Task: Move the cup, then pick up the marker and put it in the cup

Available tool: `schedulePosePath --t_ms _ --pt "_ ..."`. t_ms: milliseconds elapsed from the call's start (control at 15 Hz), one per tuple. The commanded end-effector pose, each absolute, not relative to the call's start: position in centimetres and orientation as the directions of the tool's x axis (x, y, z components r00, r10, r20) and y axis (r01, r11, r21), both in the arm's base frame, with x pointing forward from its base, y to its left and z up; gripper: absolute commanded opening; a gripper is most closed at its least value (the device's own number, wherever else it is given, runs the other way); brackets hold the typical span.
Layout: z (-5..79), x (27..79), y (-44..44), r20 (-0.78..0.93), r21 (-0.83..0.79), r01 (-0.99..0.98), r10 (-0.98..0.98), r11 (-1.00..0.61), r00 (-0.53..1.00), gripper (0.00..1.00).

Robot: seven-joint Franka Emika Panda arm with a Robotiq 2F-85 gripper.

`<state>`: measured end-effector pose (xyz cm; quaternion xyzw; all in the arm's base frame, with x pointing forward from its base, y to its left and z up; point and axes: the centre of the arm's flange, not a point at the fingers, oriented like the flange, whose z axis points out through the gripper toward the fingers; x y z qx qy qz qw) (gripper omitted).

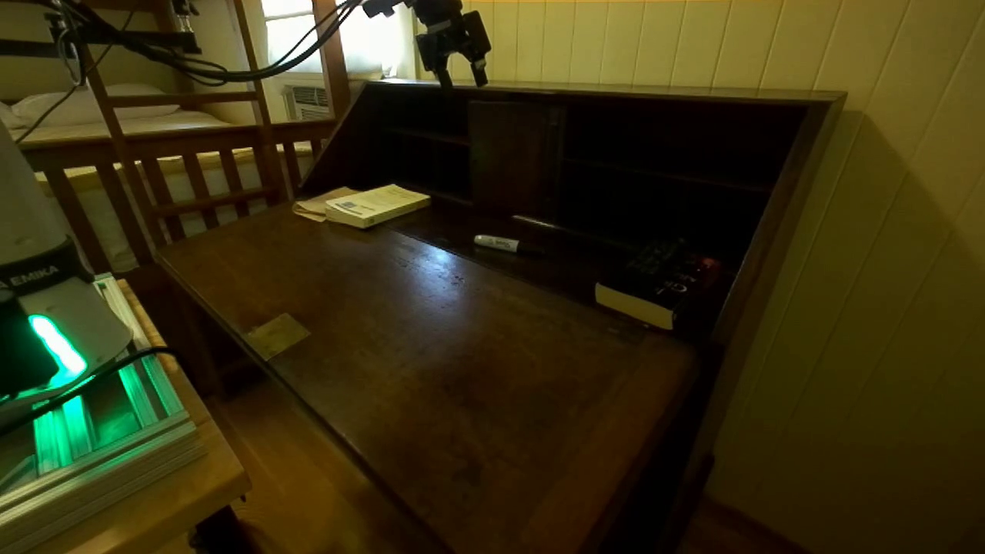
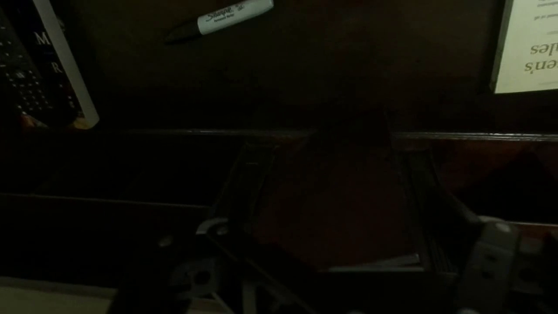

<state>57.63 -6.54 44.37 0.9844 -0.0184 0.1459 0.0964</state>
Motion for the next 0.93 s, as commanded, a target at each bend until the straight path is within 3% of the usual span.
schedulePosePath --t_ms 0,200,467,867 --pt "44.4 57.9 -6.4 0.293 0.184 -0.063 -0.007 -0.981 0.956 1.00" --pt "44.3 58.1 -6.4 0.293 0.184 -0.063 -0.007 -0.981 0.956 1.00" --pt "43.4 58.7 -7.1 0.350 0.109 -0.256 -0.204 -0.961 0.914 1.00" --pt "42.0 59.7 -6.6 0.379 -0.015 -0.347 -0.326 -0.938 0.866 1.00"
